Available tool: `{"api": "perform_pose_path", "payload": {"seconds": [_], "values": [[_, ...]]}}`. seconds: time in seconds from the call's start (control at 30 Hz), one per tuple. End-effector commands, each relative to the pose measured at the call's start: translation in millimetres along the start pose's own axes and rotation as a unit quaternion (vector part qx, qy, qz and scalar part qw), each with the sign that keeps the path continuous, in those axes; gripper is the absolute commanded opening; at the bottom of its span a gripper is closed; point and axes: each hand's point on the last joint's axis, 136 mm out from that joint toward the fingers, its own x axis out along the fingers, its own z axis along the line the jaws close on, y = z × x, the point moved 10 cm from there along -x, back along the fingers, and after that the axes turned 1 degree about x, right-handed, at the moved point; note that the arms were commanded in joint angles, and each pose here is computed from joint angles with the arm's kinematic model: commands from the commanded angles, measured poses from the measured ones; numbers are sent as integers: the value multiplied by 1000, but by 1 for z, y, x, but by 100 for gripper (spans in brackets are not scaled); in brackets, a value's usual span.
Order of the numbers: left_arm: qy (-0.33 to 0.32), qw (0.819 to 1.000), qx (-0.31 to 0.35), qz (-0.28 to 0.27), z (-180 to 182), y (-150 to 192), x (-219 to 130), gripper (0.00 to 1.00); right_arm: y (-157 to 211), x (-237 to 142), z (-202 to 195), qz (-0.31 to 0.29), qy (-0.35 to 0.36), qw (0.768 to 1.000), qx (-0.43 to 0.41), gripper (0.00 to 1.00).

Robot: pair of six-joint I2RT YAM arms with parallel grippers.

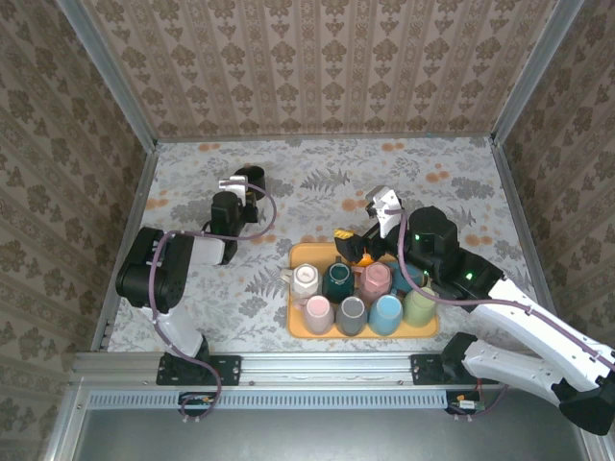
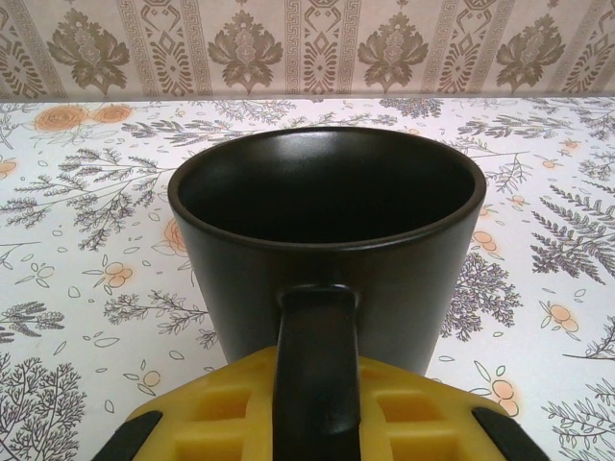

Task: Turn the mug right side up

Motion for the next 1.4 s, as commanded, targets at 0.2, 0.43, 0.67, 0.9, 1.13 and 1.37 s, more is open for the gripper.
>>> {"api": "perform_pose_path", "payload": {"seconds": [0.2,0.43,0.67,0.9,1.13,1.37], "values": [[-1,1000,0,10,-5,-7,-8,27,-4,-7,-2,-27,2,1000,5,100],[1,999,3,52,-11,0,-11,35,-4,-7,-2,-29,0,1000,9,100],[-15,997,-5,78,-7,1,-2,35,-3,-9,-2,-26,-1,1000,10,100],[-17,995,-17,95,0,-12,12,38,1,-7,-2,-17,1,1000,6,100],[-1,994,-30,102,3,-13,15,43,-3,-5,-3,-14,3,1000,4,100],[15,995,-42,95,-1,-33,-3,54,-13,-8,-4,-13,8,1000,4,100]]}}
